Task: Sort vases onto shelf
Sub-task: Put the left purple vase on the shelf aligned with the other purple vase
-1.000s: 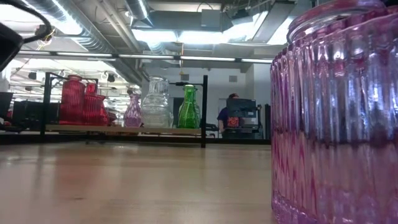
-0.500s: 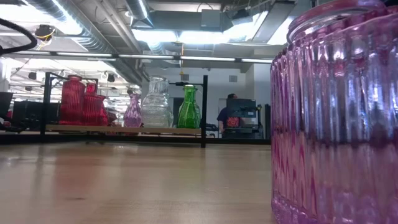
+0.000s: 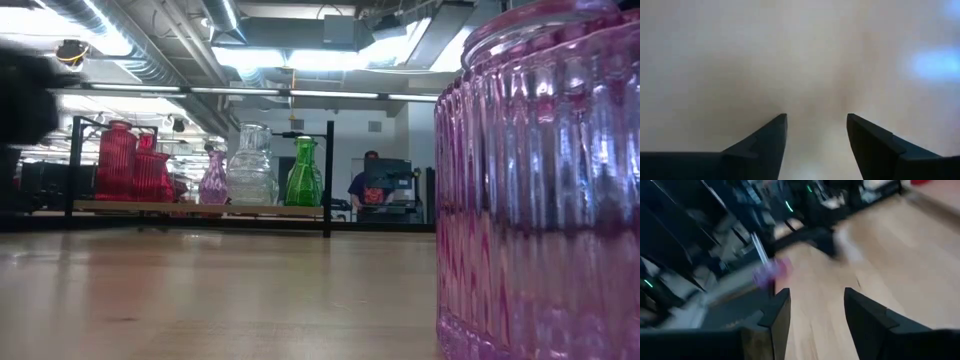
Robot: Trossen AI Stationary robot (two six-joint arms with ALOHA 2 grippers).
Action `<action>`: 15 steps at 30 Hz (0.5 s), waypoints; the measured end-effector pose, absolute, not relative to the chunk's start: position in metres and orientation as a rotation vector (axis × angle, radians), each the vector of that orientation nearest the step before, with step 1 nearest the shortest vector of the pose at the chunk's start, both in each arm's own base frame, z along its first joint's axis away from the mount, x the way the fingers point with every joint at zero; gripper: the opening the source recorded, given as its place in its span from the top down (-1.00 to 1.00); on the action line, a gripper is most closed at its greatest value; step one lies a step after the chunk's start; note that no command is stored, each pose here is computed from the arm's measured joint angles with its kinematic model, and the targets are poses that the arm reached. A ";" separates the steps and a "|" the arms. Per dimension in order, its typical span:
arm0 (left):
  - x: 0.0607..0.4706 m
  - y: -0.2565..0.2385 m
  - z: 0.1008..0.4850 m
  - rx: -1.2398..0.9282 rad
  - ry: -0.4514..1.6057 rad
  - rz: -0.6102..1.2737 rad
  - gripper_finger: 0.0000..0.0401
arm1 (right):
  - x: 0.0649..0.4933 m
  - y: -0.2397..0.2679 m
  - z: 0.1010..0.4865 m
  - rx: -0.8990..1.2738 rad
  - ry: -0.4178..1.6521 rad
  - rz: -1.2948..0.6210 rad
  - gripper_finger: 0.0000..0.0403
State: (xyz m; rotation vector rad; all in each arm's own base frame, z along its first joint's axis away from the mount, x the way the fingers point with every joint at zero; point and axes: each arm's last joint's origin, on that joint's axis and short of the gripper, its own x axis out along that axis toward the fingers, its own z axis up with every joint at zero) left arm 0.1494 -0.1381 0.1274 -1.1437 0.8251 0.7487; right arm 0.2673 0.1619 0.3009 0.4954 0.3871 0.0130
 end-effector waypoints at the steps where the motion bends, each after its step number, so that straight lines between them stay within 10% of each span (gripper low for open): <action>1: 0.149 -0.124 0.124 -1.082 0.776 0.840 0.01 | 0.272 0.157 0.303 0.509 0.367 0.025 0.17; 8: 0.130 -0.037 0.086 -0.850 0.382 1.204 0.13 | 0.287 0.133 0.309 0.591 0.350 0.077 0.17; 15: 0.131 -0.019 0.080 -0.751 0.323 1.153 0.43 | 0.292 0.121 0.307 0.712 0.378 0.043 0.17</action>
